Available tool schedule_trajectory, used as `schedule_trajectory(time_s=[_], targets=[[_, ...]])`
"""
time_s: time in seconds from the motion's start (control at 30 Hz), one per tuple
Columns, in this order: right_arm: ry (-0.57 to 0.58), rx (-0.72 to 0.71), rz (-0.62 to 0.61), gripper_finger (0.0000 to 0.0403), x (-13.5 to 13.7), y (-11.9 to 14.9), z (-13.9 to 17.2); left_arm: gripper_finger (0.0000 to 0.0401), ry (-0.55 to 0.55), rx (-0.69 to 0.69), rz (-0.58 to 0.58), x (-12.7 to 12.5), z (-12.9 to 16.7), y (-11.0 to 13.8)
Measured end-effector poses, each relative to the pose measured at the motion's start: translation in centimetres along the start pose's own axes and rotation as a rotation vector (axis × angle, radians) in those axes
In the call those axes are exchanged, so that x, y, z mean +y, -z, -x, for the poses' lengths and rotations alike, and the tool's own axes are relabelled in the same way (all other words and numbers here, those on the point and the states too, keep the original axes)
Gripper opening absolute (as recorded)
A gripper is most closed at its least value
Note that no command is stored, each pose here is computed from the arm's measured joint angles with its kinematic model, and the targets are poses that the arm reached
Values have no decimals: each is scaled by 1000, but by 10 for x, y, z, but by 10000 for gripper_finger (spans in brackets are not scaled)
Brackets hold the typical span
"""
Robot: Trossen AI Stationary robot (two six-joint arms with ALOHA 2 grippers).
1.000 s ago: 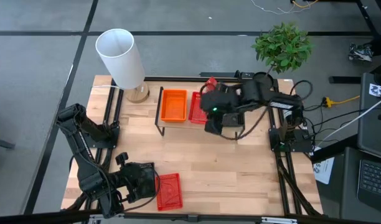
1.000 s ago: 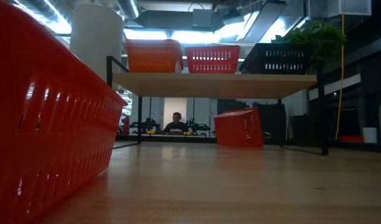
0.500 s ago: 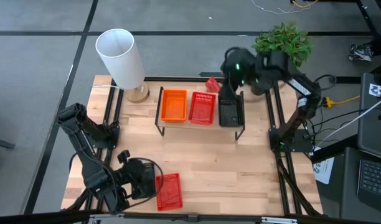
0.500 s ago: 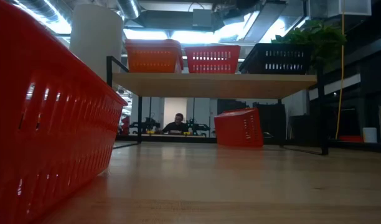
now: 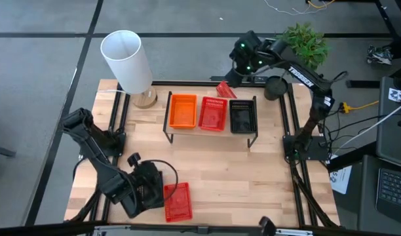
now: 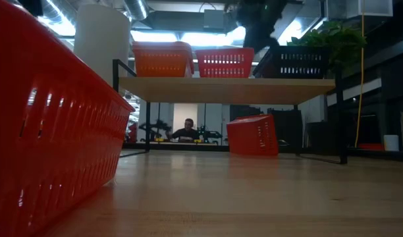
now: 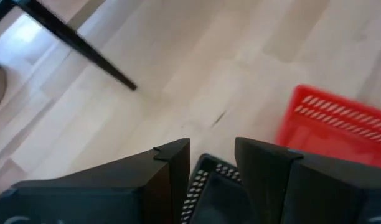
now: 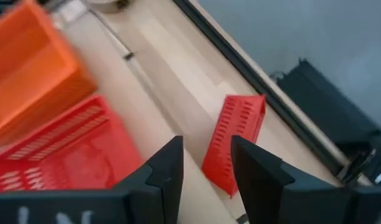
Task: Stack baskets on shelf by color
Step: Stack the top red bin on top of the other red bin on the shelf
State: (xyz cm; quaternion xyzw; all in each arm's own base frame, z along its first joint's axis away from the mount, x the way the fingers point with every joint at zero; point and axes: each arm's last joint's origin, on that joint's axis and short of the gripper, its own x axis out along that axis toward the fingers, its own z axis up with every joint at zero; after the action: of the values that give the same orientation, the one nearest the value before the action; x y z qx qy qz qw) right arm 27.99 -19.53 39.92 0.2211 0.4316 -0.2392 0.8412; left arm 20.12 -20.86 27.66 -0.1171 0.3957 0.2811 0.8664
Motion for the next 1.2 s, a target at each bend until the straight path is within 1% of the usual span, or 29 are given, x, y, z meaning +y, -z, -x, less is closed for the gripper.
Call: schedule_trajectory(time_s=[0.13,0.2,0.3,0.5,0.63,0.77,0.97,1.07,1.2], targets=[[12,8,-62,133,-16,4,-28,119,-41,36,-4,4,-12,2],[-4,16,-90,133,-25,8,-42,119,-61,39,-4,7,-17,1],[-40,-11,-116,133,-36,11,-59,119,-90,42,0,10,-25,0],[-22,-24,-166,133,-56,19,-78,119,-120,61,17,13,-33,-4],[-17,28,-191,133,-65,29,-97,119,-143,67,26,16,-37,-8],[-26,74,-178,133,-70,36,-122,119,-169,71,27,19,-40,-11],[-37,64,-166,133,-76,35,-146,119,-178,73,36,20,-42,-14],[4,71,-150,133,-78,36,-152,119,-181,80,34,20,-42,-14],[18,49,-146,133,-79,34,-153,119,-194,92,23,22,-42,-13]])
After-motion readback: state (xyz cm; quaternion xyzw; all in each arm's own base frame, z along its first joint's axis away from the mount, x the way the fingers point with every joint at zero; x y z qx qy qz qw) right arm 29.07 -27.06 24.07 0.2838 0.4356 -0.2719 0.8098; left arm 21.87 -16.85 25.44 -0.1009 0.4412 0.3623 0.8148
